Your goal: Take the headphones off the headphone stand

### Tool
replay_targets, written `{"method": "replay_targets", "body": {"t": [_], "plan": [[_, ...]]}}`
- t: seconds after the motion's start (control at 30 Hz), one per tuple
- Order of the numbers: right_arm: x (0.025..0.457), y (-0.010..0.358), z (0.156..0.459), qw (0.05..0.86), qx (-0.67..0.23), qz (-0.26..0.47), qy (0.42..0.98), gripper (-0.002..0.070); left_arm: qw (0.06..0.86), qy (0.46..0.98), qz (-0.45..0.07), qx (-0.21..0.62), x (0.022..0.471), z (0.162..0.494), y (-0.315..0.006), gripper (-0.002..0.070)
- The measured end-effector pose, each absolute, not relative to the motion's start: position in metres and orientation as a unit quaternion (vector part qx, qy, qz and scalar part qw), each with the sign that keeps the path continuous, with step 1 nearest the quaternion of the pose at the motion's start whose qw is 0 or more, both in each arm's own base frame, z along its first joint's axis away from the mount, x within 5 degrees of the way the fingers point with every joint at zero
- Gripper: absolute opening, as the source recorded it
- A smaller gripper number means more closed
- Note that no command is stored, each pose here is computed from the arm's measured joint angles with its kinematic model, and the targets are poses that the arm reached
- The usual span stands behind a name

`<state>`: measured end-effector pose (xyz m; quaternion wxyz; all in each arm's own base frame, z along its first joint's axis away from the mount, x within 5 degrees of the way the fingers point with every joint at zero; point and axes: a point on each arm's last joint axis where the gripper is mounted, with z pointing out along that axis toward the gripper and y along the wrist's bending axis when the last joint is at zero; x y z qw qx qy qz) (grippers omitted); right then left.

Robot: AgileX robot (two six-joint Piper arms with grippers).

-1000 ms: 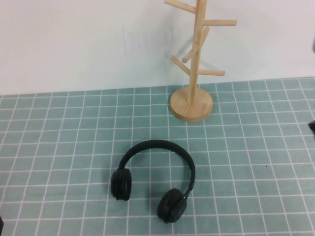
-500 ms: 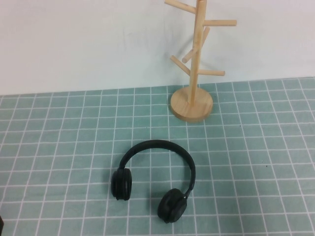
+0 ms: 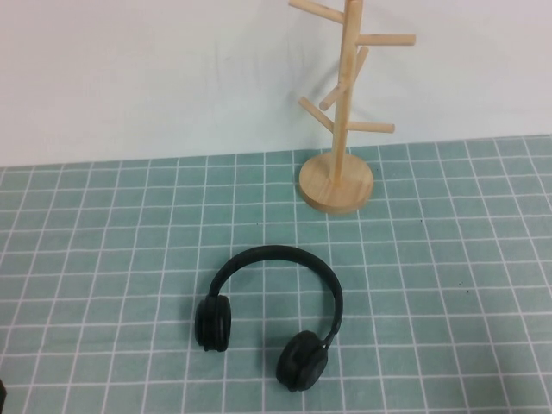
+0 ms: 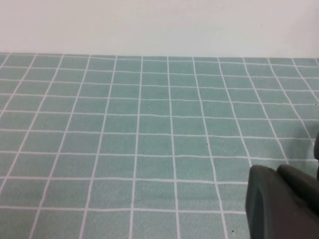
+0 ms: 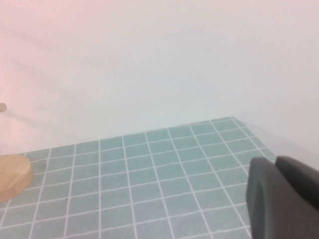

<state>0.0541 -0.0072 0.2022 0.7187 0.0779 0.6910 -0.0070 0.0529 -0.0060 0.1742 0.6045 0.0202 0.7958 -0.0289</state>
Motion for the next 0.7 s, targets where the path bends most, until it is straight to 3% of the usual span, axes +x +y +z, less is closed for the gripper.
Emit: {"method": "replay_targets", "body": {"t": [0.27,0.43,0.7], "plan": [[0.054,-0.007,0.202,0.719,0.078,-0.003,0.691,-0.0006,0.605,0.796,-0.029,0.020,0.053,0.174,-0.006,-0.0004],[0.054,-0.005,0.201,0.711,0.012,-0.058,0.701,-0.0006,0.605,0.796,-0.029,0.020,0.053,0.174,-0.006,-0.0004],[0.052,-0.003,0.179,0.623,0.042,-0.018,0.781,-0.0006,0.605,0.796,-0.028,0.021,0.053,0.174,-0.006,-0.0004]]}}
